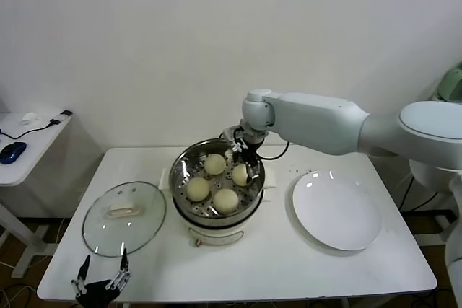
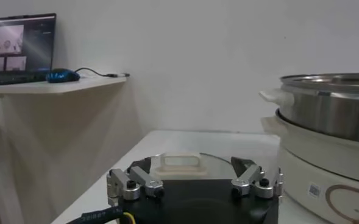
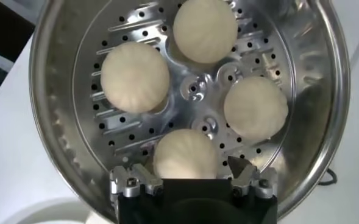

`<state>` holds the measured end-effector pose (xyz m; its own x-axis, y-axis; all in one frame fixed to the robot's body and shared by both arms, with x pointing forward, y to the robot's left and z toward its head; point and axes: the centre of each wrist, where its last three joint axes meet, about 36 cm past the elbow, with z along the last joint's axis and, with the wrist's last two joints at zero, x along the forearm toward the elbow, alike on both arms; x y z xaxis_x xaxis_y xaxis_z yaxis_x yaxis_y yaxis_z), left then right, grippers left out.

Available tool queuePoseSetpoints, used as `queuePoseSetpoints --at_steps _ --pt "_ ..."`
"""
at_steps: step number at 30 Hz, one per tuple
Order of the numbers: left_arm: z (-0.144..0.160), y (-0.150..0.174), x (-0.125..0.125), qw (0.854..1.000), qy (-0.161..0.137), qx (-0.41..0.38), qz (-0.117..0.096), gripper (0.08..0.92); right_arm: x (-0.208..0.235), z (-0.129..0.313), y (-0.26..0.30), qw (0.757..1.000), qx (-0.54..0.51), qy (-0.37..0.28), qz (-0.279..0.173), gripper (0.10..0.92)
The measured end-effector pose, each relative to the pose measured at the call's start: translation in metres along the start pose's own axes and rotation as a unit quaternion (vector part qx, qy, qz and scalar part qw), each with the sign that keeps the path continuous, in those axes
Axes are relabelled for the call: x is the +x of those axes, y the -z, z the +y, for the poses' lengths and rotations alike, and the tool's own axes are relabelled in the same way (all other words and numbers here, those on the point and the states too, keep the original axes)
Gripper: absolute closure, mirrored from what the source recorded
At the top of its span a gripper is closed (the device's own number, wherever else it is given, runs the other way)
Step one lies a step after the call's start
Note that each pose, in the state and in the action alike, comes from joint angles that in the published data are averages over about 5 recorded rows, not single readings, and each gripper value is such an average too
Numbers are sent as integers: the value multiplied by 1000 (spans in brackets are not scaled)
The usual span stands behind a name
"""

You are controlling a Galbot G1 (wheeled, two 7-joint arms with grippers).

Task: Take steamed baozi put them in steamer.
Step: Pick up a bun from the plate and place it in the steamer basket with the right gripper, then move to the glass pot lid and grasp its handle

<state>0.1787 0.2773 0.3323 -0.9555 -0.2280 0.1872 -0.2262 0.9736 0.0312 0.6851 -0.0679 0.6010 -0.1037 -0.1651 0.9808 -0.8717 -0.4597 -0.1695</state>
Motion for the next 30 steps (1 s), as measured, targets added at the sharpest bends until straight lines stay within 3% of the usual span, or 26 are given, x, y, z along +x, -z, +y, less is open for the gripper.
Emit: queuePoseSetpoints --at_steps 8,12,15,18,22,30 --pt "0 4 -4 1000 -3 -8 -6 177 31 10 -20 996 -12 -57 -72 199" --pt "1 9 -9 1000 -3 -19 -14 177 46 25 -39 977 -27 -139 -157 200" --pt "2 12 -14 999 -2 -33 -22 177 46 43 -53 945 -42 -226 -234 200" --pt "2 14 -19 998 -2 -49 -30 177 33 66 -63 890 -72 -327 -308 199" --pt "0 17 -27 997 0 -73 -40 177 7 101 -73 787 -141 -460 -386 200" --pt "7 21 -48 987 14 -142 -68 177 -65 184 -108 568 -311 -624 -437 200"
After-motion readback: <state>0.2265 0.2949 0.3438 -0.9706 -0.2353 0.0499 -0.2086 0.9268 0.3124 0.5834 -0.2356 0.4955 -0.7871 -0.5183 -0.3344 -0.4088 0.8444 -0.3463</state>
